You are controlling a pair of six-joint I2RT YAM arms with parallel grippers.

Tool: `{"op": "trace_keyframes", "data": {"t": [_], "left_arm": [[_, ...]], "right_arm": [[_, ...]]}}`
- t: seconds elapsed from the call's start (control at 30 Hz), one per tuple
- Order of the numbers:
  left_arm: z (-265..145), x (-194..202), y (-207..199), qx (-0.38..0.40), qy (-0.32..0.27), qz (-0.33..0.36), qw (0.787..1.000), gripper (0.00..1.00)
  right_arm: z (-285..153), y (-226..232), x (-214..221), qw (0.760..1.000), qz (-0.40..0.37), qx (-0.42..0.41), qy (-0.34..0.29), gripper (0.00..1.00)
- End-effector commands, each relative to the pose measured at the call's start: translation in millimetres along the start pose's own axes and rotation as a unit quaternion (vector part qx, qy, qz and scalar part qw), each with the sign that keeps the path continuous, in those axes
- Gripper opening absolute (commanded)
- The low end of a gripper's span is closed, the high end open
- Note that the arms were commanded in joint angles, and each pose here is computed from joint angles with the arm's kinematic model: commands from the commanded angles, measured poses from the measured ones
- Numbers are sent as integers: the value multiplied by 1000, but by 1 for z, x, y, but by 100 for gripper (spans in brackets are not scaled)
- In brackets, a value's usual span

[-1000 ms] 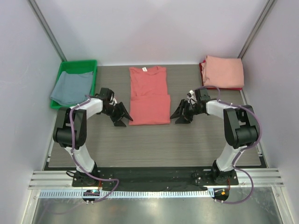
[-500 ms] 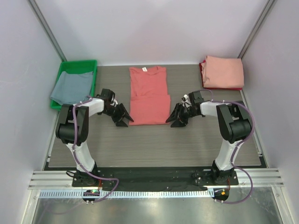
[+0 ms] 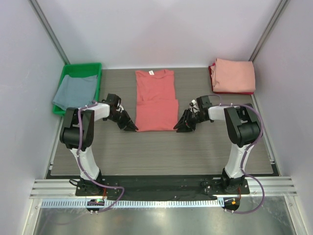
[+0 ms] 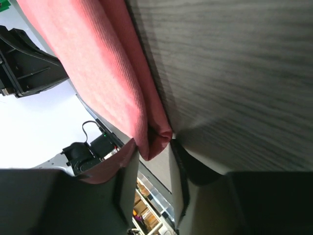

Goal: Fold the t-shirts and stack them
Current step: Fold the tshirt

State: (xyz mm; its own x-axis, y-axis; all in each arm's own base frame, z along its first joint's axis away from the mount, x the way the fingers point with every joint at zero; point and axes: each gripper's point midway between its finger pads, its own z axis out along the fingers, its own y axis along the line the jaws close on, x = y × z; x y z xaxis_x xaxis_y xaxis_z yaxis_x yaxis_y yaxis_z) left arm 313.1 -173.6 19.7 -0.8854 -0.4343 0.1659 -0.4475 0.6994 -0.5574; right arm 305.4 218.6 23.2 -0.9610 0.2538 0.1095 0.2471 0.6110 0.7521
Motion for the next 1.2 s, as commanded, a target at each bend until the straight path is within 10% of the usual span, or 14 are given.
{"op": "trace_keyframes", "data": {"t": [0.0, 0.1, 0.13, 1.17], "left_arm": [[7, -8, 6, -11, -16, -3, 1000, 15], [8, -8, 7, -10, -20, -8, 1000, 4], [7, -8, 7, -9, -22, -7, 1000, 0], [-113, 46, -53, 108, -141, 148, 973, 0]], "right_arm": [[8, -8, -16, 999, -8, 26, -28, 35], [9, -4, -26, 999, -14, 22, -42, 27], [9, -2, -29, 999, -17, 22, -47, 2], [-107, 83, 46, 973, -208, -46, -91, 1]]}}
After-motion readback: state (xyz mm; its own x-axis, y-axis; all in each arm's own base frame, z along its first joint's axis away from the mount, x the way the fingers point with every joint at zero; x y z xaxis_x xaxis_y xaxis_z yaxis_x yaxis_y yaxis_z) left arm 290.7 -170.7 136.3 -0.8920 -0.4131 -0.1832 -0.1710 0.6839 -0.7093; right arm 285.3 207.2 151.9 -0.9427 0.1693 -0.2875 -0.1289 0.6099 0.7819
